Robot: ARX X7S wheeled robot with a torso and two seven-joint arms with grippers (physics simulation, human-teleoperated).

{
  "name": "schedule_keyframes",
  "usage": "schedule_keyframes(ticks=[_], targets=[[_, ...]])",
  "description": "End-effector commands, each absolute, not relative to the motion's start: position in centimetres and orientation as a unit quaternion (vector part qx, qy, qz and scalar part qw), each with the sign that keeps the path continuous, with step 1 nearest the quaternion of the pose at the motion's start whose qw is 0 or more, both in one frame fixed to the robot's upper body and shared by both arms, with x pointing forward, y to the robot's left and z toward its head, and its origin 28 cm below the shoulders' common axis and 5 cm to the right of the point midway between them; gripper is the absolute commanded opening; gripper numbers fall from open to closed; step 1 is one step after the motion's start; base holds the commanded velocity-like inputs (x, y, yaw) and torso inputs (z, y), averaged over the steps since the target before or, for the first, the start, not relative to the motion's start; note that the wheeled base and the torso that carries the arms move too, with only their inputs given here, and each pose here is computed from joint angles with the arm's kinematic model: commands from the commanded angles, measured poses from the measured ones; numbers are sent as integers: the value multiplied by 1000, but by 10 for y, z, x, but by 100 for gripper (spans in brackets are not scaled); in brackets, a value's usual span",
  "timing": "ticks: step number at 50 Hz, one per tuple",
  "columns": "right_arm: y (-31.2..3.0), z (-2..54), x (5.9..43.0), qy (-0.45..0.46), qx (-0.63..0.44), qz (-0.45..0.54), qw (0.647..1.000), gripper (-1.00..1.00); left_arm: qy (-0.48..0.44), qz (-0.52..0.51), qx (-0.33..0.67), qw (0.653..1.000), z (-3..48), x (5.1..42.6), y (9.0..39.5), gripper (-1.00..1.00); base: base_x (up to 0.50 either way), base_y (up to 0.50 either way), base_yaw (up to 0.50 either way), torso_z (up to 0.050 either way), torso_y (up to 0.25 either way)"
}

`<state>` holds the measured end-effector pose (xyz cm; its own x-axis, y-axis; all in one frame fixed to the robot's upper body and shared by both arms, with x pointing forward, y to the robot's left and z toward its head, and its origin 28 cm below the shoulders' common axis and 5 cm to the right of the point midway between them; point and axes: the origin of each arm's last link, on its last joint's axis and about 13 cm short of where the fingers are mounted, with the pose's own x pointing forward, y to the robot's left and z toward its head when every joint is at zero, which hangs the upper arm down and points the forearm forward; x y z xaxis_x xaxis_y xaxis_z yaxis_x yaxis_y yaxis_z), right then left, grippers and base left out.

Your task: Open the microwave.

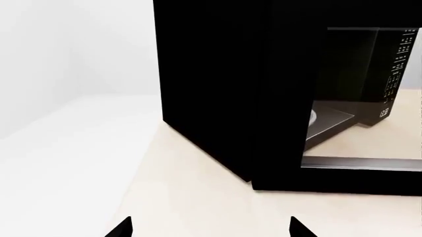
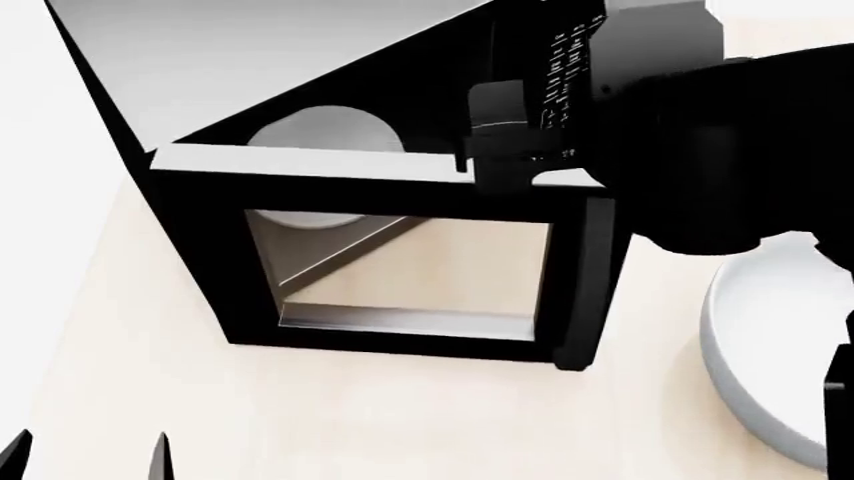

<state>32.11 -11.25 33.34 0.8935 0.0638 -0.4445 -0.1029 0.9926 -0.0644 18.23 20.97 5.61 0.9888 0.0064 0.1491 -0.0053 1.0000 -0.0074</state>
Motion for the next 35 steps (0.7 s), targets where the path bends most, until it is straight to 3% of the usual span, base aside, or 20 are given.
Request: schedule_keyframes(ticks=[1, 35], targets=[[-111, 317, 309, 249, -45, 74, 965, 100, -75, 2, -4, 997, 57, 182, 210, 100, 0, 0, 0, 0, 0], [-110, 329, 273, 251, -67, 82, 962, 100, -76, 3, -4, 997, 58, 180, 210, 100, 0, 0, 0, 0, -1]])
